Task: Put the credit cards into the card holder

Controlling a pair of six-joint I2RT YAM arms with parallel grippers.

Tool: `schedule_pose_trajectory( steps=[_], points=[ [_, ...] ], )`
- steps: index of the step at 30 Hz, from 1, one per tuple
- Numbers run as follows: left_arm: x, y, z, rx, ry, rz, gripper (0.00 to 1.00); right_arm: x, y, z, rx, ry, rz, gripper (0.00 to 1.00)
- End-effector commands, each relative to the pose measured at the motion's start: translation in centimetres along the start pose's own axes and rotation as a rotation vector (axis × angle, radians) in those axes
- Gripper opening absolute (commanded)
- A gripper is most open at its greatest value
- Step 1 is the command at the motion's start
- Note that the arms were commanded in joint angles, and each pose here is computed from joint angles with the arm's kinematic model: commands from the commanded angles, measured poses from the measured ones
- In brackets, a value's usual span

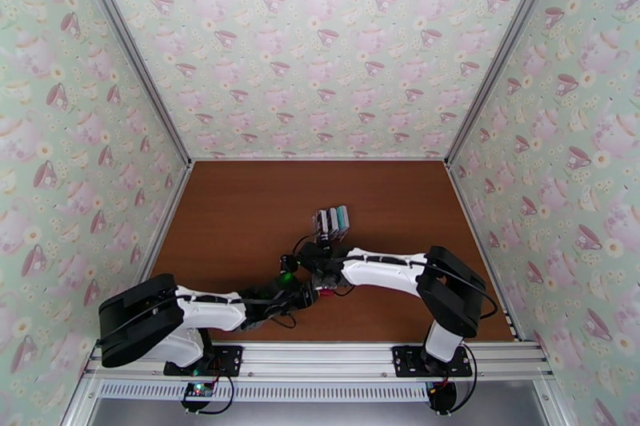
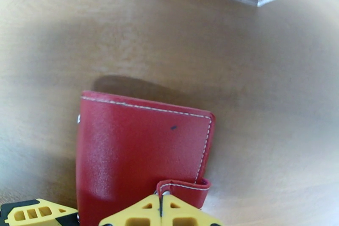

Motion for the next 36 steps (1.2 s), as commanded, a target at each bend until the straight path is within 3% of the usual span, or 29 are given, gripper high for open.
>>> schedule_pose_trajectory(
  steps=[1, 8, 21, 36],
  points=[
    [3.0, 1.7, 0.0, -0.066, 0.173, 0.011, 0.41, 0.8, 1.6, -0.2, -0.028, 0.049, -0.028, 0.0],
    [3.1, 4.0, -0.4, -0.092, 0.236, 0.048, 0.41, 1.1, 2.7, -0.2, -0.052, 0.096, -0.034, 0.0],
    [3.4, 3.7, 1.0, -0.045, 0.265, 0.045, 0.4, 0.9, 4.4, -0.4, -0.094, 0.217, -0.015, 0.0],
    [5.2, 2.9, 3.2, 0.071, 0.478, -0.008, 0.33, -1.4, 3.6, -0.7, -0.094, 0.396, 0.067, 0.0]
  ],
)
Point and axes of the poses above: each hand's point on the last joint's axis, 136 mm out from that joint toward the fingers, its own z axis out along the fingers, its own x axis along the line the jaws close on, y = z × x, the point moved 6 cm from there along -z, back along the fingers, and after that the axes turned 12 degrees about -z, right-handed, at the moved point
